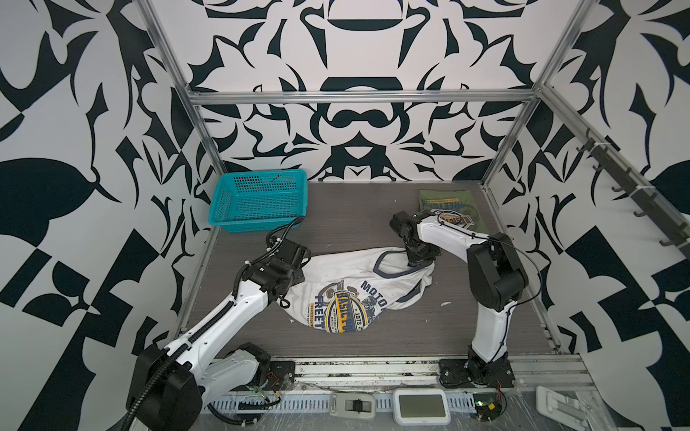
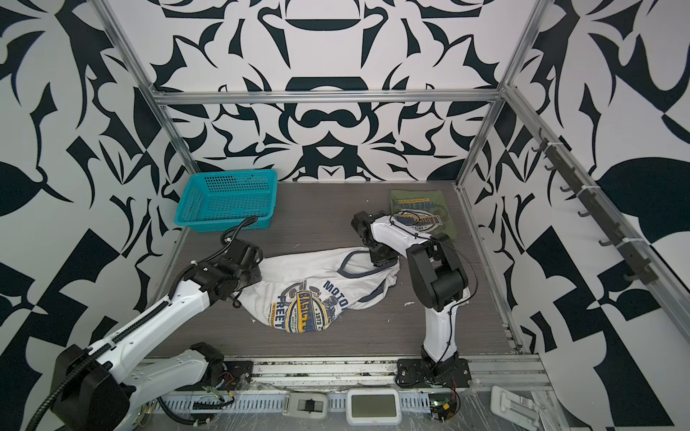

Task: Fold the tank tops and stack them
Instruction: 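Lift the white tank top with both grippers and stretch it out lengthwise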

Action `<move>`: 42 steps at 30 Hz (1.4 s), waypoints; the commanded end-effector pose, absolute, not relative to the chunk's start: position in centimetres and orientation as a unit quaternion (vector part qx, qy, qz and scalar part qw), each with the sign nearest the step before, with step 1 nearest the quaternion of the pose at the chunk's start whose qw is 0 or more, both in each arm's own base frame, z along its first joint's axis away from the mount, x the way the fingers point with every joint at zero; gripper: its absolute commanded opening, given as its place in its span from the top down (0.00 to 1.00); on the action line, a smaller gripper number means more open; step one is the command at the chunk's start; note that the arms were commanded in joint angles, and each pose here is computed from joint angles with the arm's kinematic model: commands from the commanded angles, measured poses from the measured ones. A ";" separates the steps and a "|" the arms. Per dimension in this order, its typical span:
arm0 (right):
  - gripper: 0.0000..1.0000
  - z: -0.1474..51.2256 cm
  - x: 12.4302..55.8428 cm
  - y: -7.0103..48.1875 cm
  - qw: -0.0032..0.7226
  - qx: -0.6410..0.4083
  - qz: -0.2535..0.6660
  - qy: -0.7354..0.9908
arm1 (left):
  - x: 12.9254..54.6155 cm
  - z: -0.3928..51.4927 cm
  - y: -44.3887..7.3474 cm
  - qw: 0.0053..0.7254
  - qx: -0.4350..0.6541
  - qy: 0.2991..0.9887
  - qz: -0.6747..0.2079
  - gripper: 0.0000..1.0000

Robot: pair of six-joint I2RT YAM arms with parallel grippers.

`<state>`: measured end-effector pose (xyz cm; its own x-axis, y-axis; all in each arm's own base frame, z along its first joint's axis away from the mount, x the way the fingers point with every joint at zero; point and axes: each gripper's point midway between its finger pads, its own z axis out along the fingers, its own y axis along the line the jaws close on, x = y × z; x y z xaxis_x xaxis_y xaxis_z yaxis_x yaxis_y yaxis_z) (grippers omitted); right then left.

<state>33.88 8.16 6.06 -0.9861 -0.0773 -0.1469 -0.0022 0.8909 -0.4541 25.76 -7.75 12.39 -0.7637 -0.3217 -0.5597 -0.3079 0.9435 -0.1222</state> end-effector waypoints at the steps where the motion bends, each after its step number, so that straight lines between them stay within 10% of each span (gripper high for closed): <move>1: 0.81 7.6 33.8 7.5 0.098 -0.007 -0.233 0.967 | 25.3 12.6 -6.8 0.305 -0.176 0.936 0.003 1.00; 9: 0.79 5.4 33.3 6.8 0.078 0.014 -0.203 0.976 | 25.1 12.8 -6.8 0.306 -0.177 0.936 0.001 1.00; 13: 1.00 7.2 33.5 6.3 0.103 0.021 -0.210 0.972 | 25.1 13.1 -6.6 0.307 -0.176 0.935 0.007 1.00; 32: 1.00 43.6 26.9 3.2 0.541 0.086 -0.006 0.837 | 23.0 38.0 -4.0 0.582 -0.203 0.769 -0.167 1.00; 42: 1.00 27.6 30.0 4.1 0.384 0.105 -0.023 0.917 | 24.1 20.1 -6.4 0.357 -0.184 0.914 -0.050 1.00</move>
